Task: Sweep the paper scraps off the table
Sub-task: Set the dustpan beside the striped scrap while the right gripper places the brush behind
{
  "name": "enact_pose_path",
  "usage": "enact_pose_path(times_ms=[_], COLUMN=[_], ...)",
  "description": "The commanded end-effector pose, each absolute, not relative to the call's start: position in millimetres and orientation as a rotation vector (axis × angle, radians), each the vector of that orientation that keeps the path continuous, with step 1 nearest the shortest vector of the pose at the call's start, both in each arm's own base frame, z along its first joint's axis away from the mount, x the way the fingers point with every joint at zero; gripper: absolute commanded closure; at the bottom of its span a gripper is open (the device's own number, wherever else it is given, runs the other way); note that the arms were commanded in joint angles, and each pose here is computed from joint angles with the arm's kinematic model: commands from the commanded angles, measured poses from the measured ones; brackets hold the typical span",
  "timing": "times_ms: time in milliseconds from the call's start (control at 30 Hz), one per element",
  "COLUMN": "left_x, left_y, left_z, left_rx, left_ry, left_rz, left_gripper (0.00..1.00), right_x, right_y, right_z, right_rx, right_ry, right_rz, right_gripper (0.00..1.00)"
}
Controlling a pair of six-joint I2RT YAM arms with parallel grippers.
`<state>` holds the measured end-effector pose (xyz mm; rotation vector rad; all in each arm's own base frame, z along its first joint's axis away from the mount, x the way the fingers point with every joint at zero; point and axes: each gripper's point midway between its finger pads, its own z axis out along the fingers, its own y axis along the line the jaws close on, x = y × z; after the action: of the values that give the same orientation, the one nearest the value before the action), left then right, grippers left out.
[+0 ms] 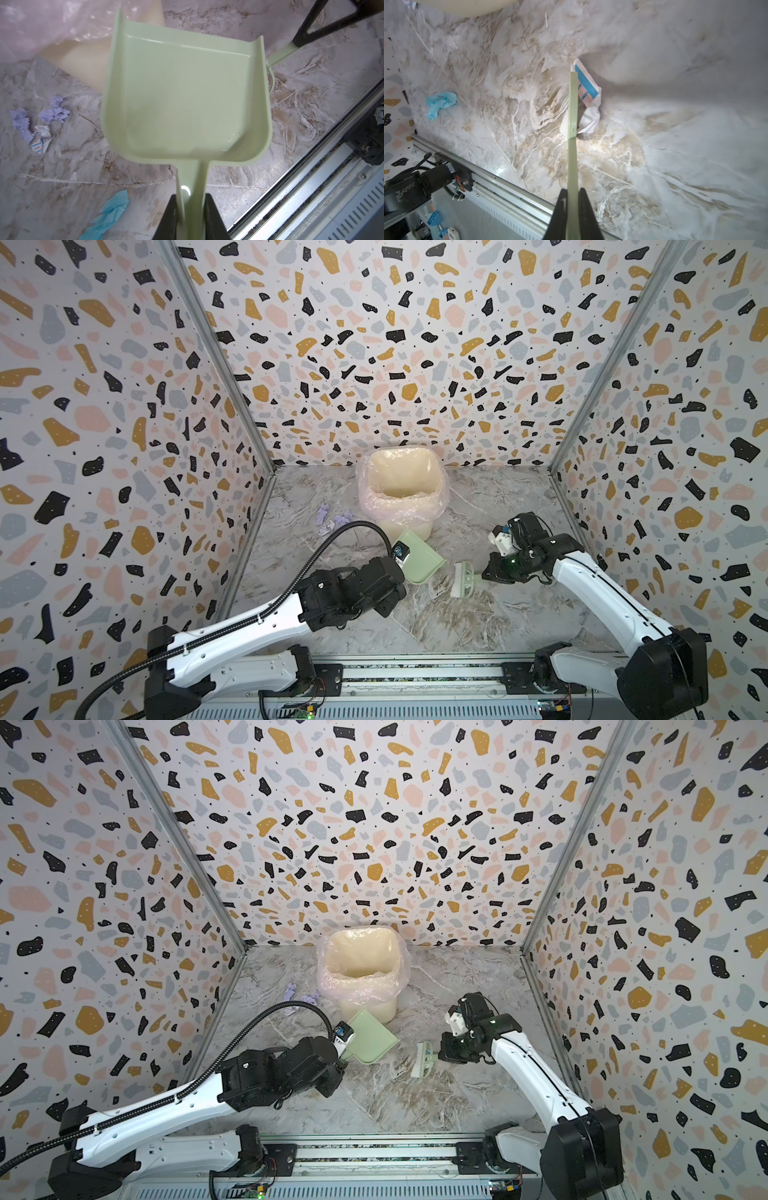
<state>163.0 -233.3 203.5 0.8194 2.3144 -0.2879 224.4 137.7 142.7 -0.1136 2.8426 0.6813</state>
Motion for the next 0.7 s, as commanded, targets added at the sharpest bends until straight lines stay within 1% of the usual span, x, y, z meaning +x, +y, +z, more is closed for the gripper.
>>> enact_pose_path(times_ms=[0,200,367,500,667], left_x=[154.9,143.0,132.3,126.9,127.1], left_y=[-245.7,-256.8,-271.6,-283.5,-295.4], left_z=[195.0,166.7,141.8,123.5,105.7], left_rx=[0.783,0.786,0.852,0.912,0.999], left_ry=[2.333,2.374,2.41,2.423,2.416], left_rz=[-0.379,-0.44,-0.457,-0.461,-0.44], left_gripper=[1.0,1.0,1.0,1.0,1.0], right_x=[221.7,239.9,258.0,268.6,279.4], right_y=[130.5,118.3,91.2,79.1,100.7], right_z=[173.5,204.0,207.2,204.4,203.1], right_rx=[-0.19,-0.14,-0.137,-0.19,-0.353], right_ry=[2.813,2.736,2.741,2.769,2.765], right_rz=[0.645,0.606,0.374,0.197,0.091], right_gripper=[1.0,1.0,1.0,1.0,1.0])
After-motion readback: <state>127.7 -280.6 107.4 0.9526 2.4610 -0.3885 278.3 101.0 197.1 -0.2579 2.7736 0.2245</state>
